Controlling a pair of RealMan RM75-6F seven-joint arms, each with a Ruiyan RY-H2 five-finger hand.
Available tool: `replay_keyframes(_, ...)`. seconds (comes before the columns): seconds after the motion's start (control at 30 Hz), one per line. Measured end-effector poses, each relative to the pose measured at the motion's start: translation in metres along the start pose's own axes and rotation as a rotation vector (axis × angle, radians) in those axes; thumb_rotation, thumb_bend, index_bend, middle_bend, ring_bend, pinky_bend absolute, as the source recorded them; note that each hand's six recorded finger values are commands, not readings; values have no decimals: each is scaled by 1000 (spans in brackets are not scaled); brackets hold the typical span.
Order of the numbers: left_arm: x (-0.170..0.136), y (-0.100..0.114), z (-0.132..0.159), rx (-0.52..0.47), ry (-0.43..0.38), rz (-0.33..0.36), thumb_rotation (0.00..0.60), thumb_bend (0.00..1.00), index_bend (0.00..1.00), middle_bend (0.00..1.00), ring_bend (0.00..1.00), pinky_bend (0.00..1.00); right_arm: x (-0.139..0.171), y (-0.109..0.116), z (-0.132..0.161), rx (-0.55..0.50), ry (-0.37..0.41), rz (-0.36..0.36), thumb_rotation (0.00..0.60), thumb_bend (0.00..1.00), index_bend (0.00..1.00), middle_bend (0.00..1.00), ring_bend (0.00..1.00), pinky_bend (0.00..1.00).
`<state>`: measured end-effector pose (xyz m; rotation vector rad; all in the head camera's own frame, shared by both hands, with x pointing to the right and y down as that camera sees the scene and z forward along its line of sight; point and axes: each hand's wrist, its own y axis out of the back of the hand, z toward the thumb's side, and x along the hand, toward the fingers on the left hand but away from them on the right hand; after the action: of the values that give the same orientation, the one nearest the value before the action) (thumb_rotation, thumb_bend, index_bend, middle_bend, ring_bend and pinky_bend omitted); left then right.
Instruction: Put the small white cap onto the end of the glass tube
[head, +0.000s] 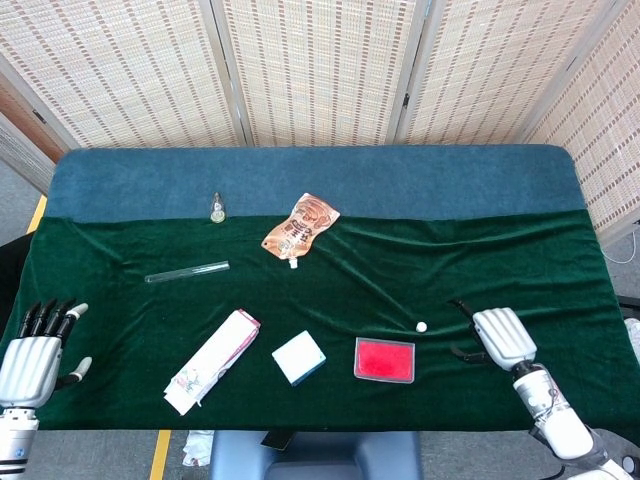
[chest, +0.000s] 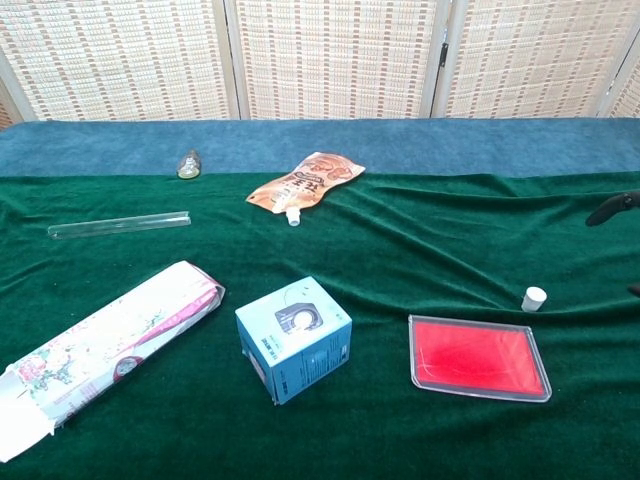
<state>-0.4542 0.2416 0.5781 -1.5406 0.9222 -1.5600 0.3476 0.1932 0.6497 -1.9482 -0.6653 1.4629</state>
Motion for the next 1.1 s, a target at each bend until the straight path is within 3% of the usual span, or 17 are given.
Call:
replay_keyframes(0.33, -1, 0, 1, 7, 4, -4, 600, 295, 184, 142, 79, 0, -28, -9, 7, 91, 45, 40, 475, 318, 353, 934, 1000, 1000)
replay_keyframes(0.7, -2, -3, -1, 8, 15, -15, 600, 295, 179, 142, 78, 0, -56, -28, 17, 169, 69, 59, 477, 319, 420, 947, 1000, 1000)
replay_keyframes(1.1, -2, -5, -4, 4, 23, -21, 600, 295, 179, 142, 78, 0, -70, -39, 28, 193, 92, 77, 475, 319, 428, 948, 1000, 1000)
